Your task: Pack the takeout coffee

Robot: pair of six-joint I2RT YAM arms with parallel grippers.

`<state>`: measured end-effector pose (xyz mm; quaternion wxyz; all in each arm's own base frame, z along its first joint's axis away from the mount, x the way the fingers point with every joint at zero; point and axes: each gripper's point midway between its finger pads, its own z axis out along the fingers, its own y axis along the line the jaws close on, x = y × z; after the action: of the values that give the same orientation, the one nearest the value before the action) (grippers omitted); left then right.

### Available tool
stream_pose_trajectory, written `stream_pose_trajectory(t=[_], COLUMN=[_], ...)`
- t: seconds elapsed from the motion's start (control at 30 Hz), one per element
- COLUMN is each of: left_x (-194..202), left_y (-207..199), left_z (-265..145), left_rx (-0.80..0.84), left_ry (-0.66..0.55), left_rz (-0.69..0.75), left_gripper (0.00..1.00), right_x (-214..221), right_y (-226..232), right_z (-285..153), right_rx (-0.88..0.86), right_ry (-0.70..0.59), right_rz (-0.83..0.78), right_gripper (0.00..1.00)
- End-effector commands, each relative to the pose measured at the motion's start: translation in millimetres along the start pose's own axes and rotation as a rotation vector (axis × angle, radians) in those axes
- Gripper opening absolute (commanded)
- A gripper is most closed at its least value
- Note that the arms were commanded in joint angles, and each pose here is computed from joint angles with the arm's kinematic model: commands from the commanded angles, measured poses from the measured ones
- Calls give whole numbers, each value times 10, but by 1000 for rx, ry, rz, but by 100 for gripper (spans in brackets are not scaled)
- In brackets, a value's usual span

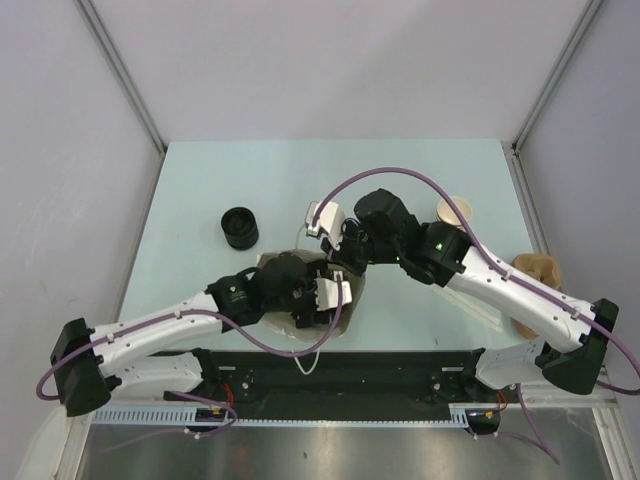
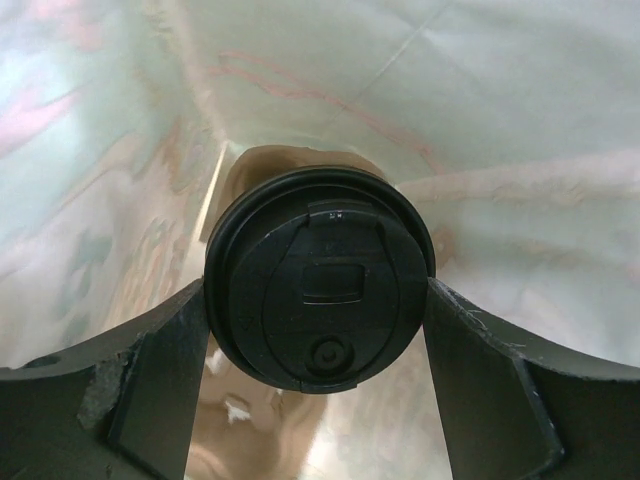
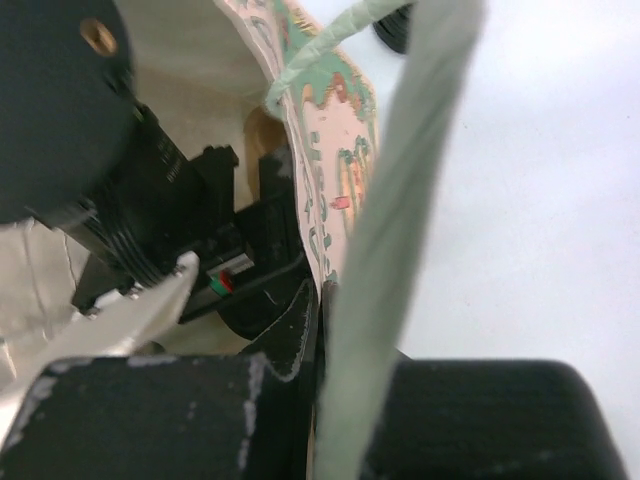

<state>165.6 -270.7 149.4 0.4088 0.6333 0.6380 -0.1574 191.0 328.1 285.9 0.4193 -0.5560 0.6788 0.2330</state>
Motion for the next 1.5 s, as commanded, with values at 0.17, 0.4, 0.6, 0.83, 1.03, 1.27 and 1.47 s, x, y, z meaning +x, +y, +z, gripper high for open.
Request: stream_pose_trajectory(t=[0.17, 0.4, 0.6, 0.83, 1.03, 1.27, 1.47], left_x=[93, 150, 182, 364, 597, 795, 812], left_y=[-50, 79, 172, 215, 226, 128, 158], left_z=[163, 222, 295, 376, 458, 538, 541], left_rx=[44, 65, 122, 193, 238, 265, 250], left_ry=[83, 118, 150, 187, 233, 261, 252], left_rz=[-48, -105, -133, -219, -289, -326, -364], left_gripper=[0, 0, 0, 0, 0, 0, 7], right_x=[-101, 3, 66, 148, 148, 176, 190], right_y=[-123, -359, -538, -719, -795, -800, -801], right_z=[123, 231, 376, 519, 579, 608, 619], right_rx=[-55, -88, -140, -204, -211, -212, -210], right_ry=[-62, -29, 10, 73, 83, 95, 102], right_rz=[33, 104, 169, 252, 275, 283, 285], right_gripper=[0, 0, 0, 0, 0, 0, 0])
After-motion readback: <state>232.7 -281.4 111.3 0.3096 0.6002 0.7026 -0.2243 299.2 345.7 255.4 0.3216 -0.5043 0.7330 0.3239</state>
